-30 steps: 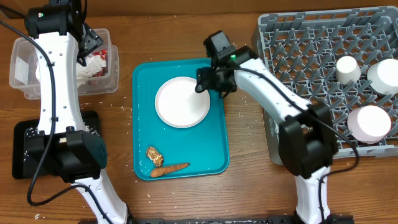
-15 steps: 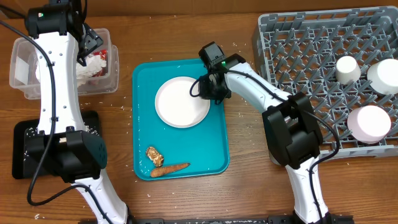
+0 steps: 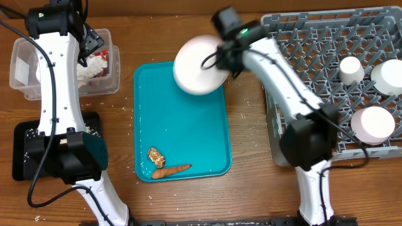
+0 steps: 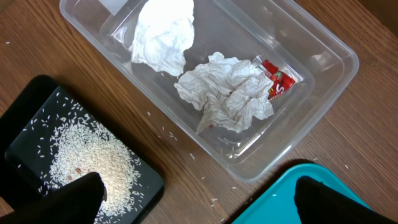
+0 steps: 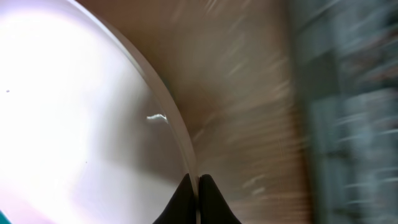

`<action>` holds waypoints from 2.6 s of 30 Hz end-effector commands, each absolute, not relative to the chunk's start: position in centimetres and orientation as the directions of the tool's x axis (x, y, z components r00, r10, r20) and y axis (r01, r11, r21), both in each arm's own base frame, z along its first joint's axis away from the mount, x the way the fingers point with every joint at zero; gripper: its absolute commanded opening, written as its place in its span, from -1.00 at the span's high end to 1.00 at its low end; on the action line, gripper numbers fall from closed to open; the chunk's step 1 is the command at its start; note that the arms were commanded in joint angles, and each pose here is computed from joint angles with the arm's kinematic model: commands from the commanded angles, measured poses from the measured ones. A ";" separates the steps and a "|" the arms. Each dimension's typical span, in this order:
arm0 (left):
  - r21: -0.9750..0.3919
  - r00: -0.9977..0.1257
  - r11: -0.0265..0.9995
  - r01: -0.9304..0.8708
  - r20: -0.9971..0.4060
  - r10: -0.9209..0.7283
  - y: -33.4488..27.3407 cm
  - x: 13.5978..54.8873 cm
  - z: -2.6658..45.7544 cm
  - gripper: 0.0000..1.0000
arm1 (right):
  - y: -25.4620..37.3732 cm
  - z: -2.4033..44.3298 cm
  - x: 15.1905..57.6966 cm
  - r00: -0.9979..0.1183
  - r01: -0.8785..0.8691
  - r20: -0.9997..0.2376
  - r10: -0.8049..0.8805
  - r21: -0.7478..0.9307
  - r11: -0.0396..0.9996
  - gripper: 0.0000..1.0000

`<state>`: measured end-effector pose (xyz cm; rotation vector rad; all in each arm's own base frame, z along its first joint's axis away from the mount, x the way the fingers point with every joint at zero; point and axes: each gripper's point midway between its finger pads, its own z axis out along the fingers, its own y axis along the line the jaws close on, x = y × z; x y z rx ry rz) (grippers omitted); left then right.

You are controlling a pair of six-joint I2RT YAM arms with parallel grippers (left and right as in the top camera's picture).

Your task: Sort waste into correct bins and load items into the dishwasher

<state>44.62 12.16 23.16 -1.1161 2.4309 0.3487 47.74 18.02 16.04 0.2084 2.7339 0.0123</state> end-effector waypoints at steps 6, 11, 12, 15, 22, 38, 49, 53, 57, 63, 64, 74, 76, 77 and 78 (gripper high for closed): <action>0.015 -0.557 0.639 -0.769 -0.505 -0.659 12.0 44.5 24.3 -0.99 | 0.2 28.7 49.7 -0.610 0.592 -0.770 0.188 -0.285 0.754 0.92; 0.015 -0.557 0.639 -0.769 -0.505 -0.659 12.0 44.5 24.3 -1.00 | -5.1 27.3 49.3 -0.606 0.672 -0.768 0.207 -0.355 0.650 0.92; 0.015 -0.557 0.639 -0.769 -0.505 -0.659 12.0 44.5 24.3 -1.00 | -6.0 26.9 49.4 -0.601 0.686 -0.771 0.209 -0.364 0.630 0.92; 0.015 -0.557 0.639 -0.769 -0.505 -0.659 12.0 44.5 24.3 -1.00 | -8.1 25.9 49.4 -0.581 0.727 -0.789 0.201 -0.392 0.563 0.92; 0.015 -0.557 0.639 -0.769 -0.505 -0.659 12.0 44.5 24.3 -0.99 | -8.6 22.9 50.2 -0.613 0.703 -0.776 0.149 -0.450 0.552 0.92; 0.015 -0.557 0.639 -0.769 -0.505 -0.659 12.0 44.5 24.3 -1.00 | -7.1 19.4 50.3 -0.664 0.644 -0.728 0.172 -0.440 0.626 0.92; 0.015 -0.557 0.639 -0.769 -0.505 -0.659 12.0 44.5 24.3 -1.00 | -0.4 22.4 49.4 -0.687 0.520 -0.704 0.182 -0.301 0.799 -1.00; 0.015 -0.557 0.639 -0.769 -0.505 -0.659 12.0 44.5 24.3 -0.99 | 3.9 24.8 48.6 -0.687 0.398 -0.686 0.238 -0.082 0.914 -1.00; 0.015 -0.557 0.639 -0.769 -0.505 -0.659 12.0 44.5 24.3 -0.99 | 11.5 28.0 46.2 -0.758 0.122 -0.595 0.267 0.273 0.954 -1.00; 0.015 -0.557 0.639 -0.769 -0.505 -0.659 12.0 44.5 24.3 -1.00 | 20.2 30.8 40.5 -0.899 -0.168 -0.414 0.142 0.627 0.760 -1.00; 0.015 -0.557 0.639 -0.769 -0.505 -0.659 12.0 44.5 24.3 -1.00 | 20.7 30.3 40.0 -0.910 -0.167 -0.394 0.127 0.631 0.757 -1.00; 0.015 -0.557 0.639 -0.769 -0.505 -0.659 12.0 44.5 24.3 -1.00 | 30.8 19.1 31.9 -0.916 -0.394 -0.289 -0.280 0.501 0.770 -1.00; 0.015 -0.557 0.639 -0.769 -0.505 -0.659 12.0 44.5 24.3 -1.00 | 33.6 16.5 29.9 -0.887 -0.459 -0.297 -0.354 0.479 0.748 -1.00; 0.015 -0.557 0.639 -0.769 -0.505 -0.659 12.0 44.5 24.3 -1.00 | 34.7 15.6 29.2 -0.875 -0.482 -0.301 -0.379 0.476 0.735 -1.00; 0.015 -0.557 0.639 -0.769 -0.505 -0.659 12.0 44.5 24.3 -1.00 | 35.5 15.1 28.6 -0.864 -0.502 -0.308 -0.398 0.473 0.724 -1.00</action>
